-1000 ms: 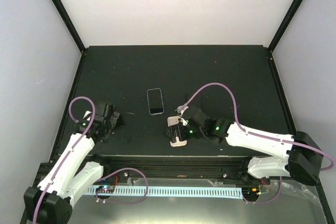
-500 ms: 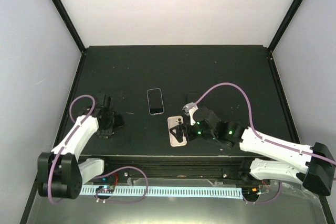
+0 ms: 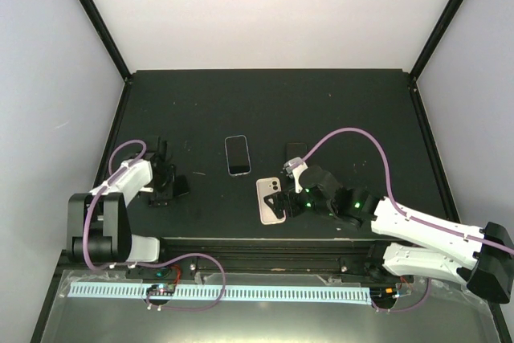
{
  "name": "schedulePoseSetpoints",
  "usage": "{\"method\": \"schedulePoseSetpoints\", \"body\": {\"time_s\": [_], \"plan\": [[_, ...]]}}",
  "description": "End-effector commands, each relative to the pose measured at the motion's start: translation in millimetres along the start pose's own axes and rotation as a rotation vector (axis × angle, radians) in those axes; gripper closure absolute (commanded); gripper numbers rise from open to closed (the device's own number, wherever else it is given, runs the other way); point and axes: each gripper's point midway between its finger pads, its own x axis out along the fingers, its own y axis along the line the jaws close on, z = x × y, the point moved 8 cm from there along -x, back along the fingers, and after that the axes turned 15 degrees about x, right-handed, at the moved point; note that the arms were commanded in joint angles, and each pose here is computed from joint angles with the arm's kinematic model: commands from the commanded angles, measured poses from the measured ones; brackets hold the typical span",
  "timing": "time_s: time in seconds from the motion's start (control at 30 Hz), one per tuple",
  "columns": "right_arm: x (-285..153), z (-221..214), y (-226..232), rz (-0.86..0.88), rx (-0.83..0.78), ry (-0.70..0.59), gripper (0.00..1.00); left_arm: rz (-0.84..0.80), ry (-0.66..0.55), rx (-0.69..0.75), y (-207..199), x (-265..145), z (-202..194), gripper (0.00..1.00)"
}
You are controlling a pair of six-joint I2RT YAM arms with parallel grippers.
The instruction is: Put the phone into the phone case
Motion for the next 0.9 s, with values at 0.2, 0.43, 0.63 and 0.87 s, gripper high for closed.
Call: {"method": "schedulePoseSetpoints", "body": {"time_s": [0.2,0.43,0.63,0.87], "plan": [[-1.1,1.4,-0.9,-0.009,-0.014,-0.019,0.00,0.024,0.034,-0.103,-10.5,12.2,8.3,0.09],[0.4,0.5,-0.5,0.001,-0.010,-0.016,0.00,0.048,0.031,-0.140,-11.1,21.1,14.3,0.07],[-1.1,0.2,-2.7,-0.014,0.001,-0.020,0.00,0.060,0.084,-0.123,-12.3,29.0,11.6,0.05],[-9.6,5.9,-0.3,0.001,0.010,-0.068,0.00,0.149,0.122,-0.066,-8.7,21.4,9.6,0.21]]}}
